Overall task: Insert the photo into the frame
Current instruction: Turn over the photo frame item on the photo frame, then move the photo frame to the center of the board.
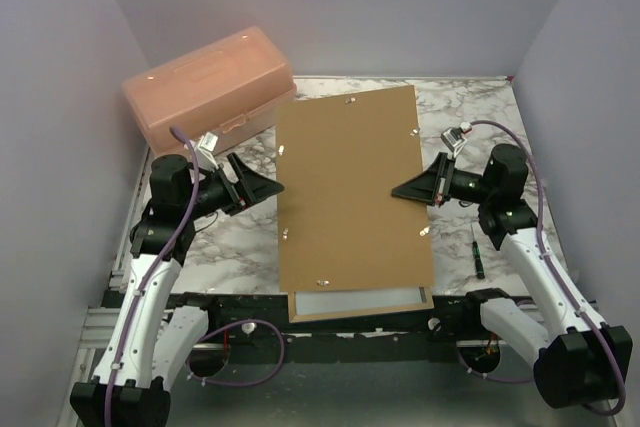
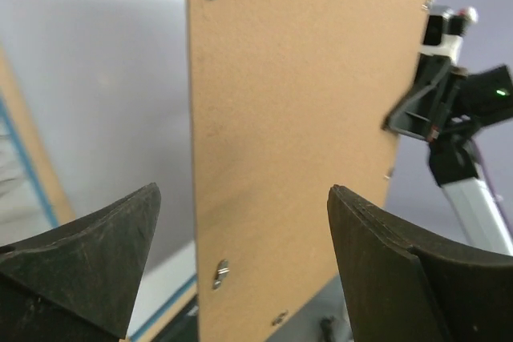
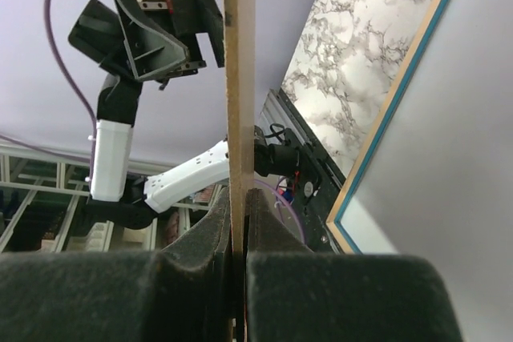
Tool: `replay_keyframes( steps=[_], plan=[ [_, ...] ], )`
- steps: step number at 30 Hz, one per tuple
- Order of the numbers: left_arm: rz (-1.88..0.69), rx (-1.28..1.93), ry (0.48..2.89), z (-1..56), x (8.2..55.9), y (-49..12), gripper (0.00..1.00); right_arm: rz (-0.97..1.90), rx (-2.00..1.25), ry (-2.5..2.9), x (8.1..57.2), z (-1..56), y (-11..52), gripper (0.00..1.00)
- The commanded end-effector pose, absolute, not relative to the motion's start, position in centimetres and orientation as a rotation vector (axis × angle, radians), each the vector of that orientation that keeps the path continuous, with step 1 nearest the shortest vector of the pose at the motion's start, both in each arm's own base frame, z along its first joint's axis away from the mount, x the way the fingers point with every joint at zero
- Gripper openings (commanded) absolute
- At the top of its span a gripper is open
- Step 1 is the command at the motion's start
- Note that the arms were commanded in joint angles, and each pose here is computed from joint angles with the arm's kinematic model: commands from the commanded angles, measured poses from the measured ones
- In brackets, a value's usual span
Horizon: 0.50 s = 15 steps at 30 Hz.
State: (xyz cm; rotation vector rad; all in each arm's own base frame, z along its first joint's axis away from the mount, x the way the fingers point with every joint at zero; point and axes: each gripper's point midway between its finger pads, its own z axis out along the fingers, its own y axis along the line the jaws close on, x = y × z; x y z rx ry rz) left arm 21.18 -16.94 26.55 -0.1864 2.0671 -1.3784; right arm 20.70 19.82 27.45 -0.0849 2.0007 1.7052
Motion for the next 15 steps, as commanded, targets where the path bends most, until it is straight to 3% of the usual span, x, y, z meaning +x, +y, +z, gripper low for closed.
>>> replay_keyframes(
  steps=[1, 11, 15],
  plan=[
    [-0.939, -0.307, 2.257, 20.9, 21.4, -12.6, 0.86, 1.699, -0.164, 1.950, 20.9, 28.9, 19.9, 0.01],
    [-0.852, -0.475, 2.471, 11.9, 21.9, -12.0, 0.81, 1.710, -0.162, 1.965, 21.8, 28.6, 19.3, 0.00],
    [-0.883, -0.480, 2.512, 9.6, 22.3, -13.2, 0.73, 1.721, -0.158, 1.972, 22.0, 28.4, 18.9, 0.01]
  ],
)
